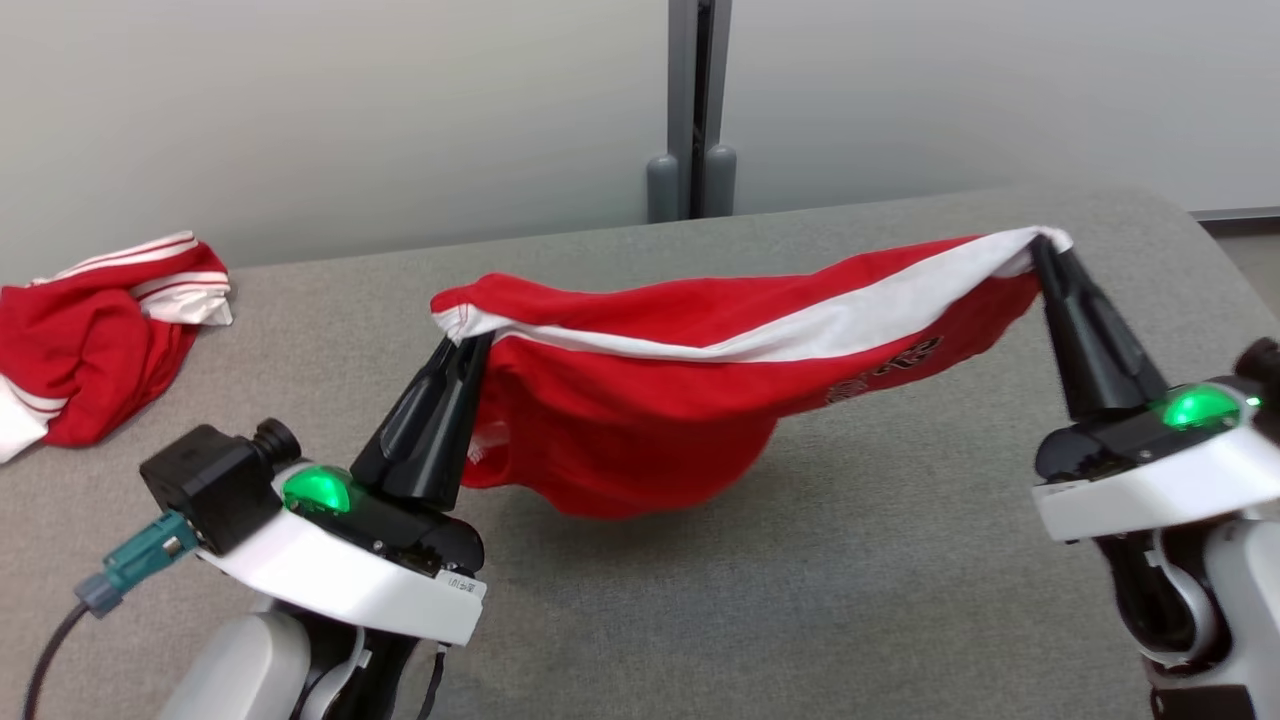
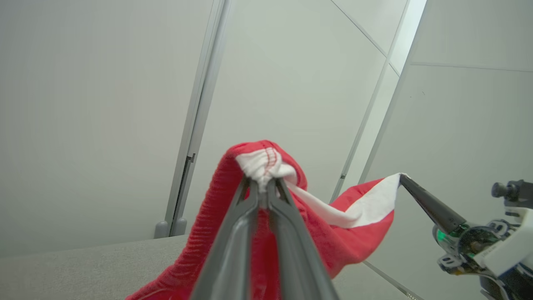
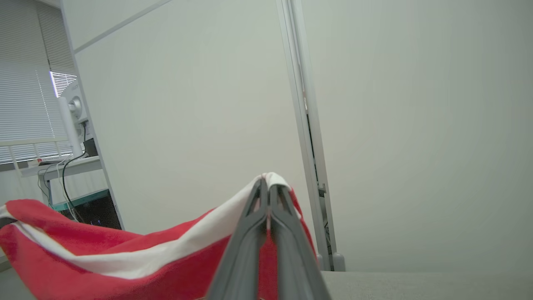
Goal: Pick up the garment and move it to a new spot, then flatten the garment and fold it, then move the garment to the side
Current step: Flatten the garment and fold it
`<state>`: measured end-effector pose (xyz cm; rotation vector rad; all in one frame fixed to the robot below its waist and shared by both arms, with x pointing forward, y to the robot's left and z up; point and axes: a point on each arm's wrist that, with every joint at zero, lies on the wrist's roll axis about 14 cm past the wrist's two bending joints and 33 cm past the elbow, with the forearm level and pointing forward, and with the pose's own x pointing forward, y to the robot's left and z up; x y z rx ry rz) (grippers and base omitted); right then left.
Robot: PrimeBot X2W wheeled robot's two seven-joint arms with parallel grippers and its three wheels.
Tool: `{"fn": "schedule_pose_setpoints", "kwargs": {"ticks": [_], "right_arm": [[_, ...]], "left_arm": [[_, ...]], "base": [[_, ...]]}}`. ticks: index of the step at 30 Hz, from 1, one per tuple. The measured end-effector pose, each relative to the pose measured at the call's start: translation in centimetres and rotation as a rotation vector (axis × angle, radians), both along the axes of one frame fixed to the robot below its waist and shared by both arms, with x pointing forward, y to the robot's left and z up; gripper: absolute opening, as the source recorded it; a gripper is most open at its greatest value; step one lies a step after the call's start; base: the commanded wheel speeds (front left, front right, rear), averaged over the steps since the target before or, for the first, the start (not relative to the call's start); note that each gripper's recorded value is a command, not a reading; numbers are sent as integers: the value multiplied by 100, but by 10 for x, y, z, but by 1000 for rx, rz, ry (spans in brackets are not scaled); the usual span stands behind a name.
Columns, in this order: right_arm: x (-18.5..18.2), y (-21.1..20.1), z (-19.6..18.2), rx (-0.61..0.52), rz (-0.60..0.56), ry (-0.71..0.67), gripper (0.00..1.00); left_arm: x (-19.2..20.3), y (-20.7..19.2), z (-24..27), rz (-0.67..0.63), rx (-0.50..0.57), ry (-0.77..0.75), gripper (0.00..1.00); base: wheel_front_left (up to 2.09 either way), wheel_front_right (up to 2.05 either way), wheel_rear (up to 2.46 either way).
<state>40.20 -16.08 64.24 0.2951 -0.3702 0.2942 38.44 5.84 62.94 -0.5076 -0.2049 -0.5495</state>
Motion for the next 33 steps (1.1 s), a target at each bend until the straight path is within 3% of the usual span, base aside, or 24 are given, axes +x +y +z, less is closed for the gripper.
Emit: {"fn": "schedule_pose_setpoints", "kwargs": {"ticks": [9,16,24,33], "right_arm": [[-48,-23,74,-64,-92,-179,0],[-43,-22,76,-40,-84,-141,0],[29,-18,78,-36,-53,-91,0],[152,-8,123,-37,-75,-184,0]], "left_arm": [[-24,-22,91,-101,87,-249,0],[-8,-30,109,-124,132,-282,0],[72,-36,83,-144,237,-147,0],[219,-12,105,77,323,-204,0]], "base": [[0,0,0],[0,0,0],[0,0,0],[0,0,0]]}}
